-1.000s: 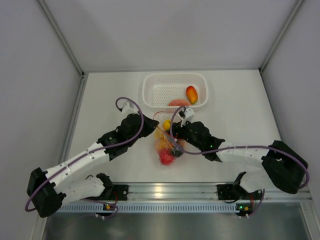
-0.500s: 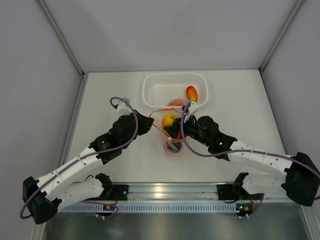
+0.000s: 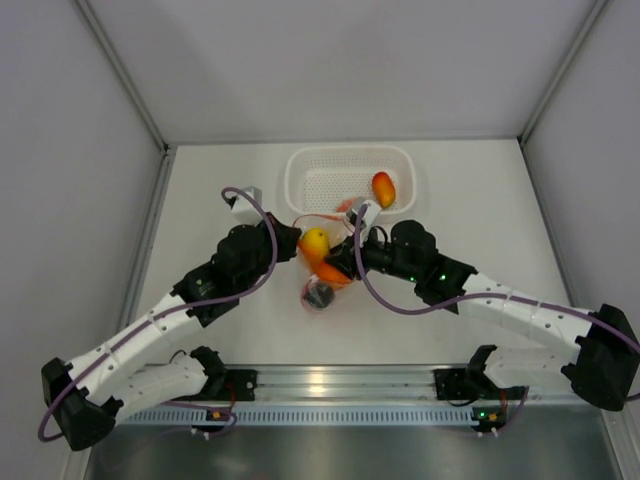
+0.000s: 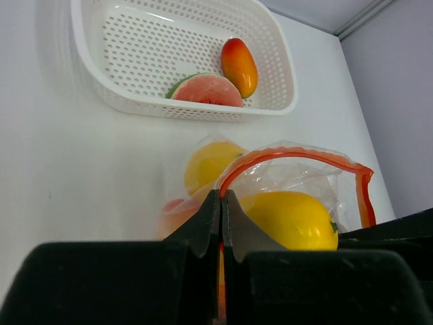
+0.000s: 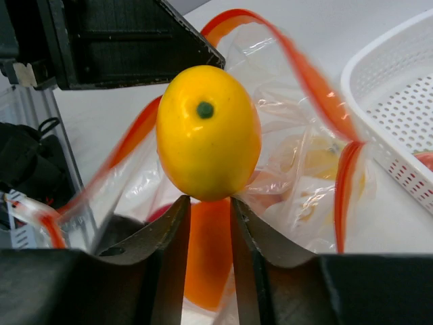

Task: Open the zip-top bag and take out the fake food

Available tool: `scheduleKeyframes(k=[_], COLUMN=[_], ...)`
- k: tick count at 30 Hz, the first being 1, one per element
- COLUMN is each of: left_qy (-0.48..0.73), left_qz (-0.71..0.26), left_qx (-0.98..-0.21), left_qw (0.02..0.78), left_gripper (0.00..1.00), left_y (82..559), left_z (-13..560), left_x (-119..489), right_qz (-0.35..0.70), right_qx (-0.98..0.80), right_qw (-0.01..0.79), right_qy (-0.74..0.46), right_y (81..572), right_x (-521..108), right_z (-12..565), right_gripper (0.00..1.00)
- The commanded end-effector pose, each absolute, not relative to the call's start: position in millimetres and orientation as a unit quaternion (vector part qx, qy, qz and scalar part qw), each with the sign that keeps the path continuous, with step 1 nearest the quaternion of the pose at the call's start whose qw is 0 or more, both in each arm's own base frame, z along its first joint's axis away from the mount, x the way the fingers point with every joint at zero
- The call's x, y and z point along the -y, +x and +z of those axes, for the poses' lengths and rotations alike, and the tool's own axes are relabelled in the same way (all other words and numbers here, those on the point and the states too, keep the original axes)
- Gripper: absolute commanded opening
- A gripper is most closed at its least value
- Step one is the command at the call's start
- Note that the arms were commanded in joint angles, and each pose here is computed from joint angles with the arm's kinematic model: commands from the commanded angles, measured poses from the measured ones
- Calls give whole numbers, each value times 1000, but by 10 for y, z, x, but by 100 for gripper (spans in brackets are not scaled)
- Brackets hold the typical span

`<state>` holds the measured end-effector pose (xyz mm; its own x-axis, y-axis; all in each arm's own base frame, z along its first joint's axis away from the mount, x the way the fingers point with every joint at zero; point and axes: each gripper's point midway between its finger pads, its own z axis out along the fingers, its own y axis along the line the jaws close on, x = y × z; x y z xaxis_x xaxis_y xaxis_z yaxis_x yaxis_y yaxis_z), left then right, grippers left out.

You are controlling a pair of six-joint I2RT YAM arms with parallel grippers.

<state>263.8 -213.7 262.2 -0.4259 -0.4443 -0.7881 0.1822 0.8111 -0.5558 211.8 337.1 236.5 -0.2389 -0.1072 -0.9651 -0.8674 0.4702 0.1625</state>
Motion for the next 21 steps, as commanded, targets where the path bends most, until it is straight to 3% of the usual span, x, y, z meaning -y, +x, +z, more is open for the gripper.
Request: scheduleKeyframes(k=[1,8,12,19,21], left_qy=[-41,-15,-33,-31,-30], left_qz=[-284,-275,-269,-275,-275], left_qx=[-787,-803,-812,-820,-821], left_qw=[546,529,518,501,499], left_gripper=[0,0,0,0,0], left_y=[2658,2640,2673,2675,2677], left_z=[2728,2552,2427,2350,2337], left_x=[2144,2205,2212,2291,2304], right_qz=[403,381,381,332,318], right_qx=[-640,-689,-718,-755,-767], right_qw=[575,543,514,521,515], right_qy=[-311,-292,-273,-218,-211], right_y=[2189,2396,2463,2710,2756], right_x=[-3408,-3558,-3644,-3570,-3553], right_z=[2887,2563,2305,2124,2041], right_gripper=[24,32,48,53,60])
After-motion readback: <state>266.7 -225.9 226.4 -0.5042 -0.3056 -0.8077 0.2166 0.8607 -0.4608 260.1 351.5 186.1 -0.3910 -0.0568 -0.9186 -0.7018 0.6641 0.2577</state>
